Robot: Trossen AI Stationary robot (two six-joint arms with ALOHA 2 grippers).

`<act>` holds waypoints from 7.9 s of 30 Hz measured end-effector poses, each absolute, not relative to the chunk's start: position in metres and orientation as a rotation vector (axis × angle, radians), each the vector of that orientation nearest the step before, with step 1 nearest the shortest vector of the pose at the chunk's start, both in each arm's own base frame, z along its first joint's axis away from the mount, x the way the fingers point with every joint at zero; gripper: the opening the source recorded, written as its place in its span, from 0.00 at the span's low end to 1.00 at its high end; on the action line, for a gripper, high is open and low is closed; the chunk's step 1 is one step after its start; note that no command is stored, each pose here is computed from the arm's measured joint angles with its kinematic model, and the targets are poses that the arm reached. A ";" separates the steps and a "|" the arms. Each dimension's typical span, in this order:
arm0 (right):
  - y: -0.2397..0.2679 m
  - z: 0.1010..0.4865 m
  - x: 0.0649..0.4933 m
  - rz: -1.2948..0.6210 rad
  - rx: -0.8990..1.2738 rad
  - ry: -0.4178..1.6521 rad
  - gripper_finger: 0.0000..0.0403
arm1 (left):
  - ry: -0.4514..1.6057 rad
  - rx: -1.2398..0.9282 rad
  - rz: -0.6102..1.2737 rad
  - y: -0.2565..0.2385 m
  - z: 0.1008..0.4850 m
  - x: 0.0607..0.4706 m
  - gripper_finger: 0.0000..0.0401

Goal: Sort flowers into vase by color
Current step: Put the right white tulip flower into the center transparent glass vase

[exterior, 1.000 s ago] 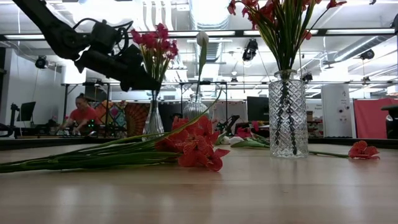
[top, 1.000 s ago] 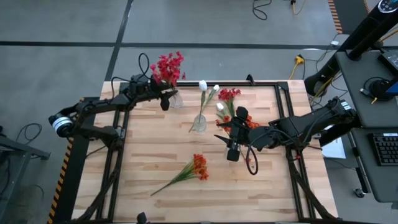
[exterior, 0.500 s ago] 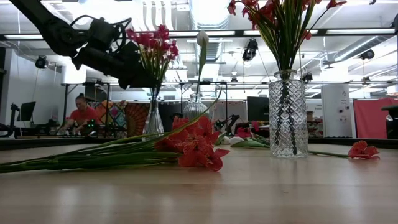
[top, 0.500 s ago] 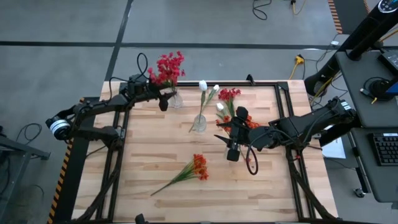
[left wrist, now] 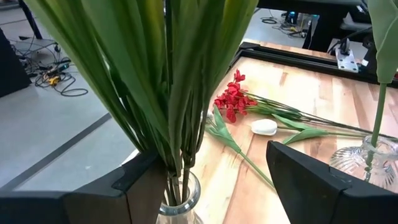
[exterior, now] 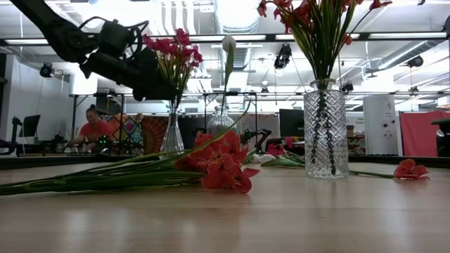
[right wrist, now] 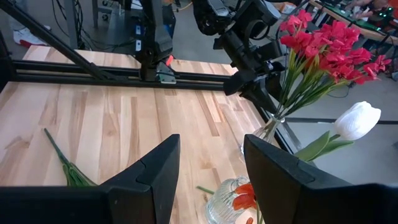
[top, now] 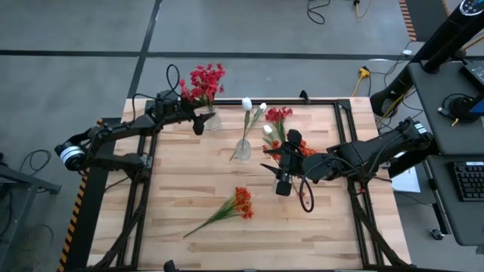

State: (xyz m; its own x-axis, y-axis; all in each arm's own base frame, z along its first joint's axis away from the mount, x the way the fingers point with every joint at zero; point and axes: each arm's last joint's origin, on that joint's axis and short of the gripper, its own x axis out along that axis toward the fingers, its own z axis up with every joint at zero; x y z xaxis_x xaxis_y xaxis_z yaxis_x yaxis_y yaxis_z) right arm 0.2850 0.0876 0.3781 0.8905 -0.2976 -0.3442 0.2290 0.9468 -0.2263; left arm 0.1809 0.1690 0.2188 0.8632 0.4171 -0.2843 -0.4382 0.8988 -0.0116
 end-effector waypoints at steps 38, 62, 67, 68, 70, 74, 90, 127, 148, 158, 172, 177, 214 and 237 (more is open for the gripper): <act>0.087 0.378 0.285 -0.278 -0.169 0.388 0.42 | 0.484 -0.339 0.464 0.150 0.239 0.162 0.63; 0.095 0.405 0.279 -0.240 -0.130 0.321 0.42 | 0.548 -0.325 0.456 0.090 0.259 0.156 0.63; 0.101 0.426 0.271 -0.211 -0.117 0.291 0.42 | 0.561 -0.275 0.512 0.072 0.258 0.164 0.63; 0.102 0.430 0.269 -0.205 -0.114 0.285 0.42 | 0.567 -0.268 0.511 0.068 0.258 0.165 0.63; 0.104 0.440 0.264 -0.197 -0.092 0.281 0.42 | 0.567 -0.255 0.489 0.060 0.258 0.169 0.63; 0.101 0.456 0.252 -0.209 -0.032 0.312 0.42 | 0.562 -0.244 0.423 0.045 0.259 0.174 0.63; 0.053 0.465 0.195 -0.774 0.078 0.506 0.40 | 0.546 -0.255 0.401 0.023 0.259 0.178 0.63; 0.018 0.289 0.164 -1.025 0.700 1.158 0.21 | 0.536 -0.158 0.532 0.027 0.260 0.177 0.63; 0.016 0.296 0.150 -0.947 0.789 1.085 0.20 | 0.534 -0.142 0.533 0.027 0.260 0.177 0.63; 0.012 0.350 0.136 -0.947 0.761 0.974 0.18 | 0.539 -0.123 0.527 0.027 0.260 0.177 0.63; 0.008 0.375 0.118 -0.871 0.802 0.870 0.17 | 0.541 -0.122 0.527 0.027 0.260 0.177 0.63; 0.017 0.363 0.116 -0.706 0.932 1.099 0.14 | 0.552 -0.121 0.528 0.027 0.259 0.176 0.63; 0.053 0.154 0.147 -0.563 0.689 0.902 0.02 | 0.536 -0.111 0.521 0.027 0.261 0.177 0.63; 0.084 0.117 0.171 -0.525 0.352 0.794 0.09 | 0.536 -0.111 0.521 0.027 0.261 0.178 0.63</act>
